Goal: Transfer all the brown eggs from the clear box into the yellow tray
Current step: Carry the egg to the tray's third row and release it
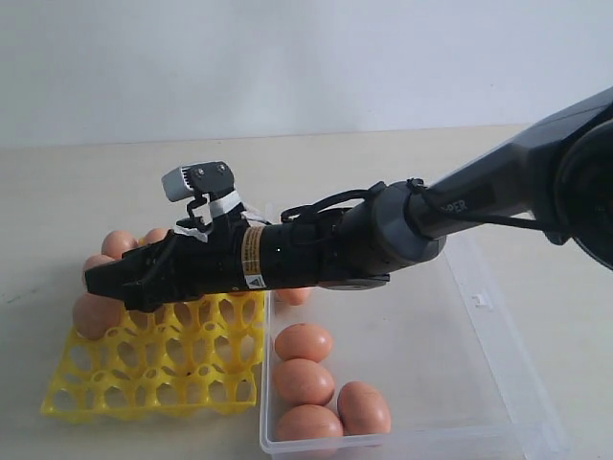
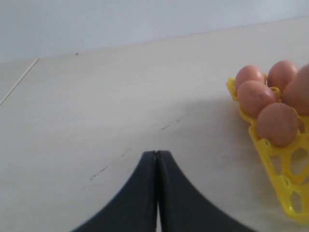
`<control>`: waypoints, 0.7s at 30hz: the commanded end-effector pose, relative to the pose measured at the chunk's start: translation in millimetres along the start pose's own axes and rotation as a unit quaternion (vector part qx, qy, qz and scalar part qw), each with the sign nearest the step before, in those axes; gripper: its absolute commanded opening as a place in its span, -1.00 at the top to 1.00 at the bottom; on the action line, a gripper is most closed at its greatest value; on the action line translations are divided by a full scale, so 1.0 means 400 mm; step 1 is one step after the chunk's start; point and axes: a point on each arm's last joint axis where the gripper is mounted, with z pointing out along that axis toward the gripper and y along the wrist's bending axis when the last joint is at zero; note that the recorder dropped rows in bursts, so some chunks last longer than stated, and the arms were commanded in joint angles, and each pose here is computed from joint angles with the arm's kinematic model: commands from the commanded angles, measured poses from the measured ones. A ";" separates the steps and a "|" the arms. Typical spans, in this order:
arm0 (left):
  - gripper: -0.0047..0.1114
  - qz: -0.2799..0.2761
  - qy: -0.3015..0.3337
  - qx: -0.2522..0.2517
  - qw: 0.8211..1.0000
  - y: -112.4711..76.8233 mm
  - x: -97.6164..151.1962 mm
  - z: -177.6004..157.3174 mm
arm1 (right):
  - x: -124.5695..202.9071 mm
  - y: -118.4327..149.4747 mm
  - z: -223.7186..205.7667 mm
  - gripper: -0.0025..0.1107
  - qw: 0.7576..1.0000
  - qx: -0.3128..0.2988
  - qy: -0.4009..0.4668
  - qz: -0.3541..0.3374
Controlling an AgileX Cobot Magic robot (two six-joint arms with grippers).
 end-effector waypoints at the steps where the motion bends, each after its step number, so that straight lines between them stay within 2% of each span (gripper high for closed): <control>1: 0.92 -0.003 -0.010 0.003 1.000 -0.001 -0.006 -0.002 | -0.006 0.006 0.003 -0.13 1.000 -0.008 -0.002 0.001; 6: 0.92 -0.003 -0.010 0.003 1.000 -0.001 -0.006 -0.002 | -0.020 0.013 -0.001 -0.12 1.000 -0.008 -0.006 -0.003; 9: 0.92 -0.003 -0.010 0.003 1.000 -0.001 -0.006 -0.002 | -0.061 0.037 -0.014 -0.08 1.000 -0.008 -0.018 -0.005; 11: 0.92 -0.003 -0.010 0.003 1.000 -0.001 -0.006 -0.002 | -0.109 0.060 -0.034 -0.03 1.000 0.018 -0.016 -0.015; 14: 0.92 -0.003 -0.010 0.003 1.000 -0.001 -0.006 -0.002 | -0.184 0.084 -0.089 0.11 0.992 0.120 -0.006 -0.048; 15: 0.92 -0.003 -0.010 0.003 1.000 -0.001 -0.006 -0.002 | -0.206 0.088 -0.118 0.16 0.983 0.173 -0.002 -0.054; 17: 0.92 -0.003 -0.010 0.003 1.000 -0.001 -0.006 -0.002 | -0.242 0.098 -0.183 0.20 0.960 0.273 0.006 -0.062; 19: 0.92 -0.003 -0.010 0.003 1.000 -0.001 -0.006 -0.002 | -0.247 0.099 -0.253 0.20 0.925 0.372 0.038 -0.071; 21: 0.92 -0.003 -0.010 0.003 1.000 -0.001 -0.006 -0.002 | -0.229 0.104 -0.306 0.20 0.893 0.428 0.103 -0.094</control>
